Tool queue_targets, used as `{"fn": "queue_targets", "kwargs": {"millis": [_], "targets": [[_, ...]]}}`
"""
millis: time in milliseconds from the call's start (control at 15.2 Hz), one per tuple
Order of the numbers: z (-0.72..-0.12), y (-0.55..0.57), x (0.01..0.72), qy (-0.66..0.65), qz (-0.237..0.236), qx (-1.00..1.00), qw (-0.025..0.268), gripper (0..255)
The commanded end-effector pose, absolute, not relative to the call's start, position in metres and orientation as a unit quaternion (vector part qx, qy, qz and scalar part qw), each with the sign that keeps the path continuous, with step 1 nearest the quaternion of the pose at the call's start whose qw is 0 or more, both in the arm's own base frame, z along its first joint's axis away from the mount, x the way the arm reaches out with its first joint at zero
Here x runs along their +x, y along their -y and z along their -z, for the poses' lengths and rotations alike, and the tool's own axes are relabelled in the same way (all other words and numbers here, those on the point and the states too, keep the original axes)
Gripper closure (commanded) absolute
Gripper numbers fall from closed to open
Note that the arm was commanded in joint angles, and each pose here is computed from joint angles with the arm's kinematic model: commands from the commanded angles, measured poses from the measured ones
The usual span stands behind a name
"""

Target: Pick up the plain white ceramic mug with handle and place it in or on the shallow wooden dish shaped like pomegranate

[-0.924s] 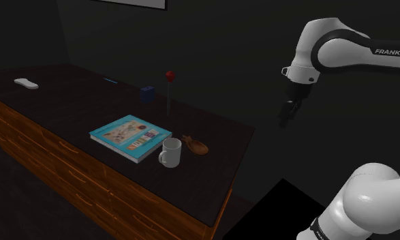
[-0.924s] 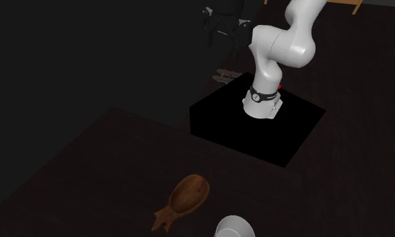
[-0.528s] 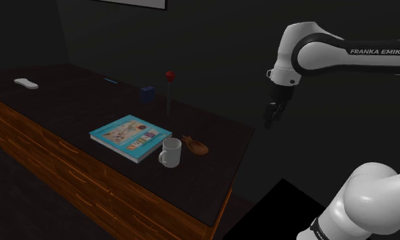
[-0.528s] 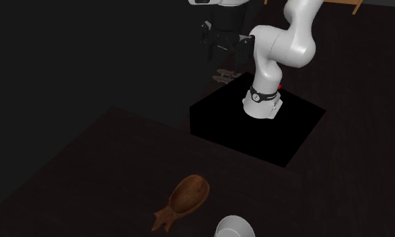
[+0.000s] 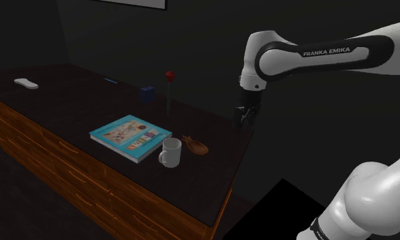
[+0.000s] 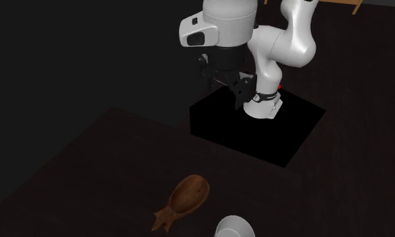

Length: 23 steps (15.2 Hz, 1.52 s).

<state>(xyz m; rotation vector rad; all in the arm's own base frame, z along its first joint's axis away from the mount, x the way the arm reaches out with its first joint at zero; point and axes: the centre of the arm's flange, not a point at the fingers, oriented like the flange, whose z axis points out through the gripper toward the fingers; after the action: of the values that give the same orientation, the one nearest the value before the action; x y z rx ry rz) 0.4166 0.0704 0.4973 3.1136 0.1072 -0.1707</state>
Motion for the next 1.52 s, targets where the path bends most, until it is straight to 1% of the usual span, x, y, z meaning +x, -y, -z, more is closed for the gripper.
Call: {"fn": "queue_targets", "kwargs": {"millis": [0,1188,1452], "targets": [[-0.488,-0.089,0.437,-0.03,0.059,0.998,0.008,0],[-0.401,-0.231,0.611,0.0,0.095,0.995,-0.015,0],[-0.382,-0.237,0.614,0.002,0.096,0.995,-0.016,0]]}}
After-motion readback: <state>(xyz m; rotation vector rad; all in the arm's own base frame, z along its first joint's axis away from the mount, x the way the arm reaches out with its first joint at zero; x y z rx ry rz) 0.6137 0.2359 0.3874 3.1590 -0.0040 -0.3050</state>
